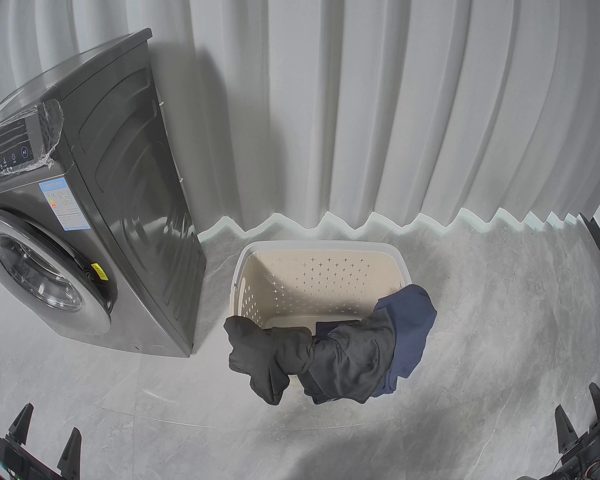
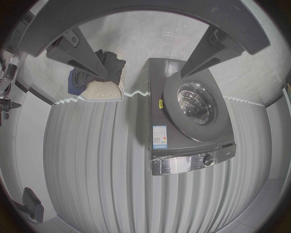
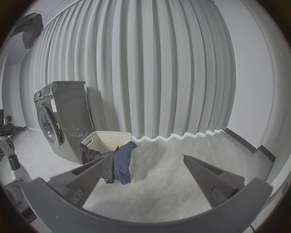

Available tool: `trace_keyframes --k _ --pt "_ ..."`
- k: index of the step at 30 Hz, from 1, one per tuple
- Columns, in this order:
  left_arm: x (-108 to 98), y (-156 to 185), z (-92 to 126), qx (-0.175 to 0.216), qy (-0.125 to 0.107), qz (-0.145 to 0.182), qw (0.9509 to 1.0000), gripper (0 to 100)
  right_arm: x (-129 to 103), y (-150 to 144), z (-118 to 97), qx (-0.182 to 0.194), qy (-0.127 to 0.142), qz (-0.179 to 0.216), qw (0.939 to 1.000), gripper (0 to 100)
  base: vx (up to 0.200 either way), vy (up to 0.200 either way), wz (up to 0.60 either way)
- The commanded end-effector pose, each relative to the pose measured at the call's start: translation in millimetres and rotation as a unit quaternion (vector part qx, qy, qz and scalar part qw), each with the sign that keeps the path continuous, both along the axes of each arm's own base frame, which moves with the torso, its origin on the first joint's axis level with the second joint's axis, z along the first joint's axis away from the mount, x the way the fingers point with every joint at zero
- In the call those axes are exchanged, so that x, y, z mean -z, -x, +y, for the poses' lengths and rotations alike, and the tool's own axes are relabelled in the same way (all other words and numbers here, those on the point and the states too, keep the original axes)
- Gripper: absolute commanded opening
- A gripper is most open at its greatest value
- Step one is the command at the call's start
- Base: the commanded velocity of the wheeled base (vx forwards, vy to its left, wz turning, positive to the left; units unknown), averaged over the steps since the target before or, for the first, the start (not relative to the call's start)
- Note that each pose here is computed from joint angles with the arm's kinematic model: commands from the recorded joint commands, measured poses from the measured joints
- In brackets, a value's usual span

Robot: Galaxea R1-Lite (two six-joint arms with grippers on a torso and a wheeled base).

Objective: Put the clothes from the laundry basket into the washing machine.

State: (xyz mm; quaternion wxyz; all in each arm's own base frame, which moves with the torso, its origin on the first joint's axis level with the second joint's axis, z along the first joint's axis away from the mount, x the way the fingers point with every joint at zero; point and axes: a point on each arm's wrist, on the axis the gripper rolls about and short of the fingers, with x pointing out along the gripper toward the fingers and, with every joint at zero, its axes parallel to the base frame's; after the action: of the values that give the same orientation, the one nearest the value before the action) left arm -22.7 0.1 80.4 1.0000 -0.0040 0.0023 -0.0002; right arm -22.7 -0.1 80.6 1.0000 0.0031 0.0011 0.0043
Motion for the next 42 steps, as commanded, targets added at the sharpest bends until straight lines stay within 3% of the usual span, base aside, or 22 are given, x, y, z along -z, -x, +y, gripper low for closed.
trace_keyframes --k 1,14,20,26,35,42 --pt "5.3 0.1 0.0 0.000 0.001 0.000 1.0000 100 4.7 -0.3 0.0 0.000 0.000 0.002 1.0000 100 0.000 -0.200 0.00" --pt "4.9 0.2 0.0 -0.001 0.001 -0.001 1.0000 100 4.7 -0.3 0.0 0.000 0.000 0.002 1.0000 100 0.000 -0.015 0.00" --pt "5.3 0.1 0.0 0.000 0.001 0.000 1.0000 100 4.7 -0.3 0.0 0.000 0.000 0.002 1.0000 100 0.200 0.000 0.00" --pt "5.3 0.1 0.1 -0.002 -0.002 0.000 1.0000 100 4.7 -0.3 0.0 0.000 0.000 0.002 1.0000 100 0.000 0.000 0.00" --pt "4.9 0.2 0.1 -0.002 -0.001 -0.001 1.0000 100 4.7 -0.3 0.0 0.000 0.000 0.002 1.0000 100 0.200 0.000 0.00" --pt "5.3 0.1 0.0 -0.001 0.000 0.000 1.0000 100 4.7 -0.3 0.0 0.000 0.000 0.002 1.0000 100 0.029 0.000 0.00"
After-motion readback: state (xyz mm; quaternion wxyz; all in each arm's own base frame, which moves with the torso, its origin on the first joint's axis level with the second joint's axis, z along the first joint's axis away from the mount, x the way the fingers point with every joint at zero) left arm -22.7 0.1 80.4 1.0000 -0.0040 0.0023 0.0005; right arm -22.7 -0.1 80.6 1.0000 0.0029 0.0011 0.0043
